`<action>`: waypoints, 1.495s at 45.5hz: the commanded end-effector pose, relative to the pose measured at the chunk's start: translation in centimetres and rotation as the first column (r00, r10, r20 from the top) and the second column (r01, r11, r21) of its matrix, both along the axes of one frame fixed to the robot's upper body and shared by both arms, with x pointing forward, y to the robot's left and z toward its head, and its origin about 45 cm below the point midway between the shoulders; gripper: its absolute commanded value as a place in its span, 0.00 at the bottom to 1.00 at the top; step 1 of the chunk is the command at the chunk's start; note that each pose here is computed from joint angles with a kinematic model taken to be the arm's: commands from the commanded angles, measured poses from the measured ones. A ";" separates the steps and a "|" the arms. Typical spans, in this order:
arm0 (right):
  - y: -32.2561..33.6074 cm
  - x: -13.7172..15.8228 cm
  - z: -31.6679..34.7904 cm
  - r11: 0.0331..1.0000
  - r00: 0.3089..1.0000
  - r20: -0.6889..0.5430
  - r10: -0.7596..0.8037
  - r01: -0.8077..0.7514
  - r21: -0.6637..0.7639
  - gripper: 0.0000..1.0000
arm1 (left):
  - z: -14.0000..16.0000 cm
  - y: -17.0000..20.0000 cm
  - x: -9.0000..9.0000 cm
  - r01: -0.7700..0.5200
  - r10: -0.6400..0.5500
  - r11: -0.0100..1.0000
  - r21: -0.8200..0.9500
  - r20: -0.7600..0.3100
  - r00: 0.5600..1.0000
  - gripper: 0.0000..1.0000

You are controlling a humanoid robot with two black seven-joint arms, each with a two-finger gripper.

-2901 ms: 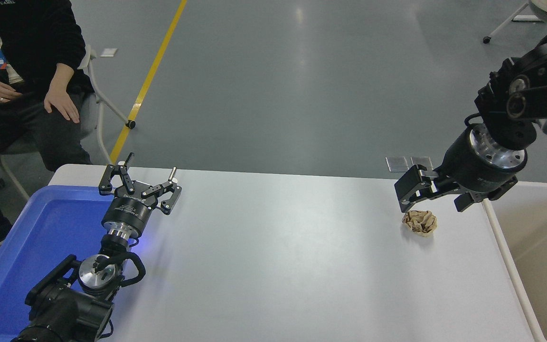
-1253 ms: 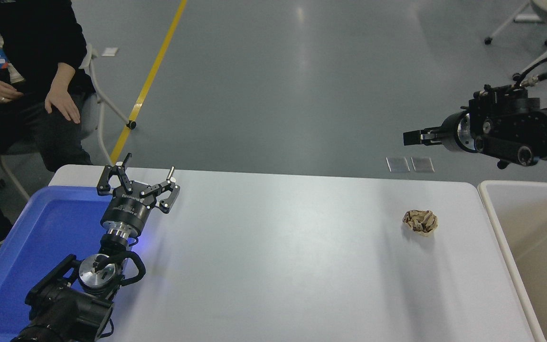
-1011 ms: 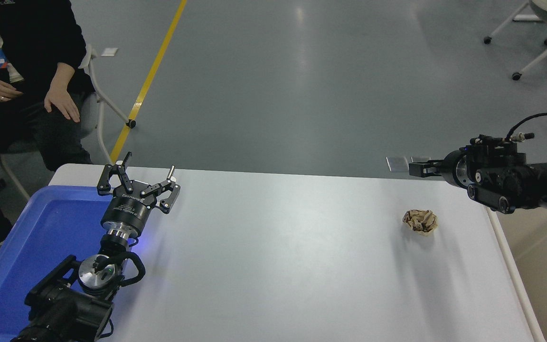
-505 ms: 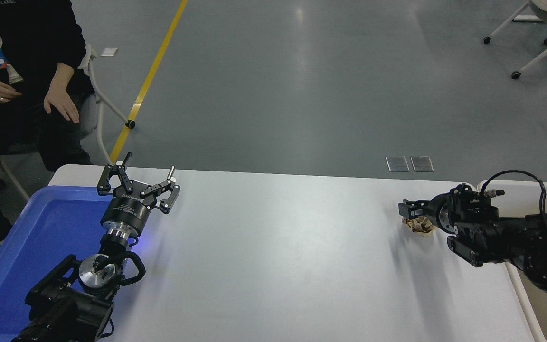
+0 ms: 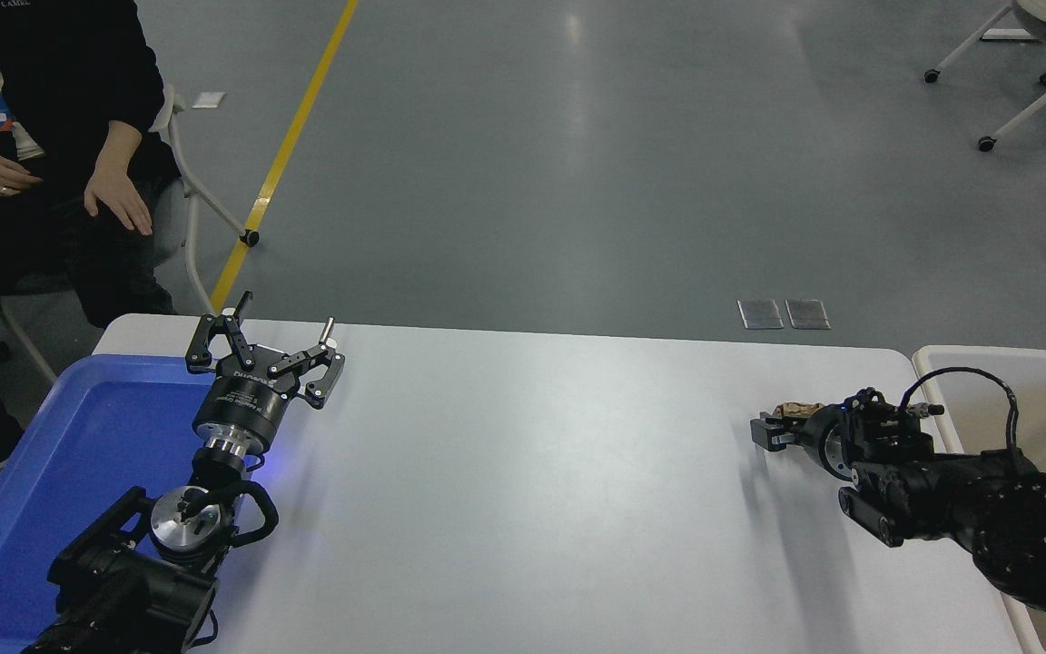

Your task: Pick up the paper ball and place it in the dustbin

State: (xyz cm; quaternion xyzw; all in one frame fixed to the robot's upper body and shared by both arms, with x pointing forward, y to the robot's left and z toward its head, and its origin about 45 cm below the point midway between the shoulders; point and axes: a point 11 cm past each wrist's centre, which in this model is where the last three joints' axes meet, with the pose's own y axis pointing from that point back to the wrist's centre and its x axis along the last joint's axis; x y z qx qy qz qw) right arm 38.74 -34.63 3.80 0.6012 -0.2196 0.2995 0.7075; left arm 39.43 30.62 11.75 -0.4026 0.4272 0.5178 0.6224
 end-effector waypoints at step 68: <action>-0.3 1.8 40.5 0.998 0.961 -0.273 0.039 -0.023 0.064 0.00 | 0.0 0.0 0.0 0.000 0.000 1.000 0.000 0.001 1.000 0.99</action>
